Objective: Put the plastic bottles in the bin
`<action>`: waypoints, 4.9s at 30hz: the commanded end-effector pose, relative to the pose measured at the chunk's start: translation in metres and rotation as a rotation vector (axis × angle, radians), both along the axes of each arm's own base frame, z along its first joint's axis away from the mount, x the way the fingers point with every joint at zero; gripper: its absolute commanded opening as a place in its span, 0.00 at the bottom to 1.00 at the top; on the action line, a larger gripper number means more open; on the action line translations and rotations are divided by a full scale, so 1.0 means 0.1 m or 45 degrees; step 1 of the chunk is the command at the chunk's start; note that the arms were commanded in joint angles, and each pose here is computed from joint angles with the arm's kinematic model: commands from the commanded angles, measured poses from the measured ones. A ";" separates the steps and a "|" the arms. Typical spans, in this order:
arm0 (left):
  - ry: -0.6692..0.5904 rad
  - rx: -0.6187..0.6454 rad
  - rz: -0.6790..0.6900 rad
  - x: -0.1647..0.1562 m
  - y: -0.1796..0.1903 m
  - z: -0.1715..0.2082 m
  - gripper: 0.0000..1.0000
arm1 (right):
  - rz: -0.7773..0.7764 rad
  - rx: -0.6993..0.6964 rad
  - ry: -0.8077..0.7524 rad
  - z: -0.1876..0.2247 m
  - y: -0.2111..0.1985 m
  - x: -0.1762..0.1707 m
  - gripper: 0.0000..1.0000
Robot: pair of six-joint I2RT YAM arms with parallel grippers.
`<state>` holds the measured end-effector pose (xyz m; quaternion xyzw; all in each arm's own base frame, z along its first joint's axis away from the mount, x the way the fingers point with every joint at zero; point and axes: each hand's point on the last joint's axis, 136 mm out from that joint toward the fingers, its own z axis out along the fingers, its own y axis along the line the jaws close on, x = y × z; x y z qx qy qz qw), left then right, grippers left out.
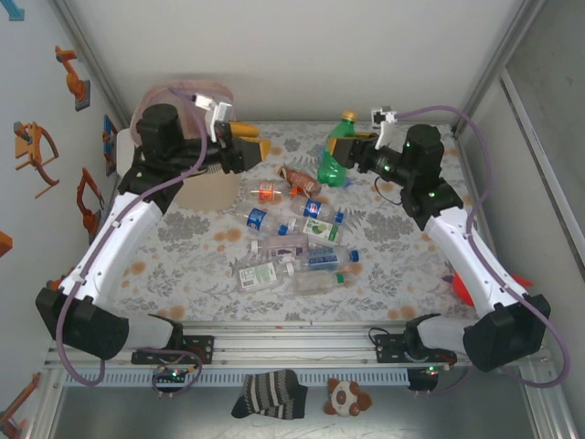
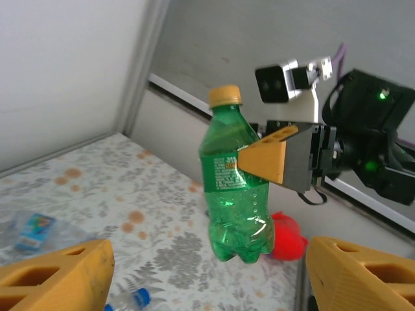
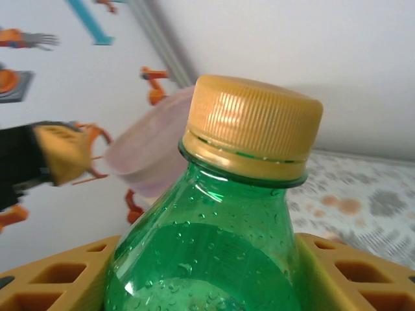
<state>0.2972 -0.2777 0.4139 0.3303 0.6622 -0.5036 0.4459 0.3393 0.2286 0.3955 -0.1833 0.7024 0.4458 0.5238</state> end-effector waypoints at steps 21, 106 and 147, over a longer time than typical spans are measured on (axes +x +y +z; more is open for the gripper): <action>-0.195 -0.135 -0.704 -1.01 -0.58 0.26 0.86 | 0.499 0.198 -0.576 1.14 0.65 -1.03 0.48; 0.450 1.337 1.114 2.08 2.52 -1.59 0.51 | 0.243 -0.060 -0.442 0.70 0.41 -1.11 0.73; 0.552 1.282 1.045 1.95 2.38 -1.55 0.73 | 0.226 -0.061 -0.433 0.66 0.35 -1.15 0.74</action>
